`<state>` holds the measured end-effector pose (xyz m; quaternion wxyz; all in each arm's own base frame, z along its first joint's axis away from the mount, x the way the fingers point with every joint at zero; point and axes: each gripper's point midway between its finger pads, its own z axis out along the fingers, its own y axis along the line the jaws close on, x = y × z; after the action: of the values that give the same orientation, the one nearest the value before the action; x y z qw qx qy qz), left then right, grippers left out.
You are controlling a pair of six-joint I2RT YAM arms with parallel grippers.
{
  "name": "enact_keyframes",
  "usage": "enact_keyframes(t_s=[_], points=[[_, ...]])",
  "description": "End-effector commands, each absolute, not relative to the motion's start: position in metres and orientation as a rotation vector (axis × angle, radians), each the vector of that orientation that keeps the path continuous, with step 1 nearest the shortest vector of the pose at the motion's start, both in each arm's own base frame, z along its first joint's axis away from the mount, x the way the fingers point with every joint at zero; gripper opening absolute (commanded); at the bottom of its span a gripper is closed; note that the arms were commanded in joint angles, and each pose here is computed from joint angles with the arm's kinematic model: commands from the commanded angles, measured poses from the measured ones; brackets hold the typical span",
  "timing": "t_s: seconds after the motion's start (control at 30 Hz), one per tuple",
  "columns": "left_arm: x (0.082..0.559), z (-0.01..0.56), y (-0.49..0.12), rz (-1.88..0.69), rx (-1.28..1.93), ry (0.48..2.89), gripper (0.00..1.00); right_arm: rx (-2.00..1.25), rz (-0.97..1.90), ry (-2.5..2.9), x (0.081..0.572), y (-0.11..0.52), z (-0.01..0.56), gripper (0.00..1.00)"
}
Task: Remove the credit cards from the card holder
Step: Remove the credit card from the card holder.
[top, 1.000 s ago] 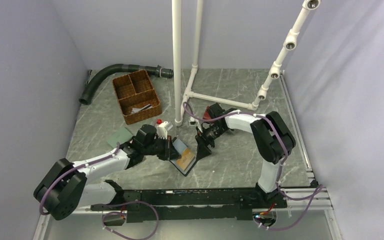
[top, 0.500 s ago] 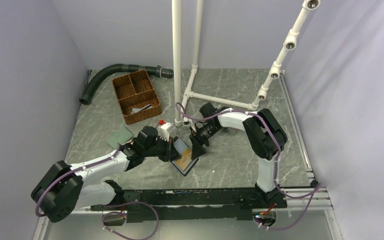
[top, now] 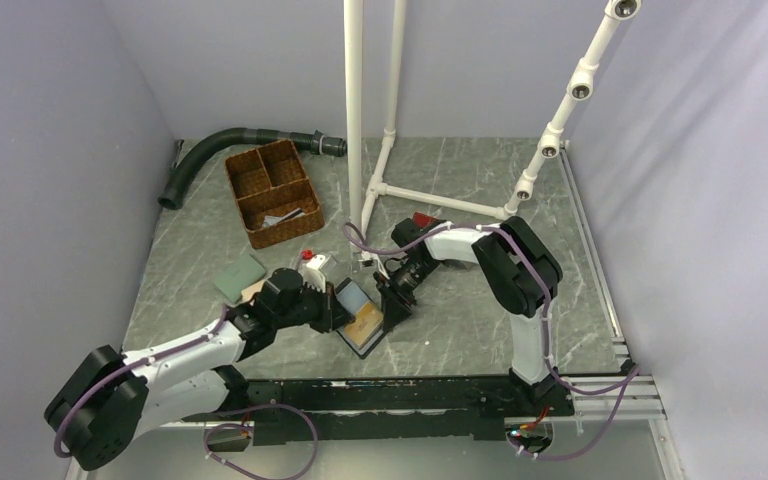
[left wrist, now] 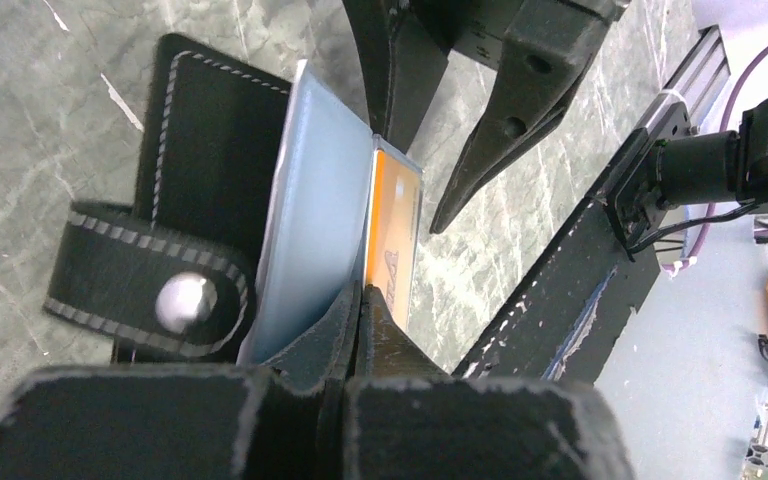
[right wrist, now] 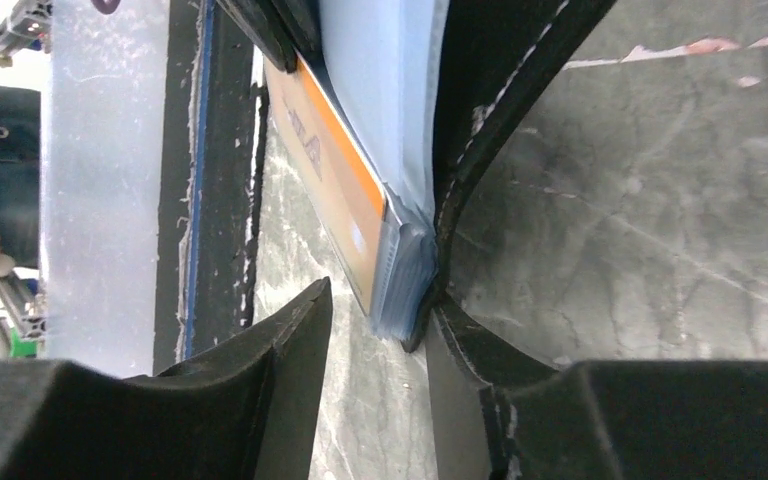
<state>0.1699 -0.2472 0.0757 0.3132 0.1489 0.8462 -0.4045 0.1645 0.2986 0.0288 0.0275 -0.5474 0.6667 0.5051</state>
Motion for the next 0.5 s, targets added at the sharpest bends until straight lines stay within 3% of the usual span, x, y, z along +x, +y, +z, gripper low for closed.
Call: enact_keyframes(t_s=[0.0, 0.3, 0.47], points=[[0.1823, 0.0987, -0.2519, -1.1, 0.313, 2.124, 0.0, -1.702, 1.693, 1.938, 0.1551, 0.3039, 0.042, 0.38], [0.183, 0.098, -0.2483, -1.103, 0.249, 2.123, 0.0, -1.683, 1.717, 1.948, 0.1556, 0.3044, 0.0448, 0.01], [0.1832, 0.1014, -0.2432, -1.079, 0.24, 2.114, 0.0, -1.66, 1.717, 2.022, 0.1595, 0.3002, 0.0412, 0.0]])
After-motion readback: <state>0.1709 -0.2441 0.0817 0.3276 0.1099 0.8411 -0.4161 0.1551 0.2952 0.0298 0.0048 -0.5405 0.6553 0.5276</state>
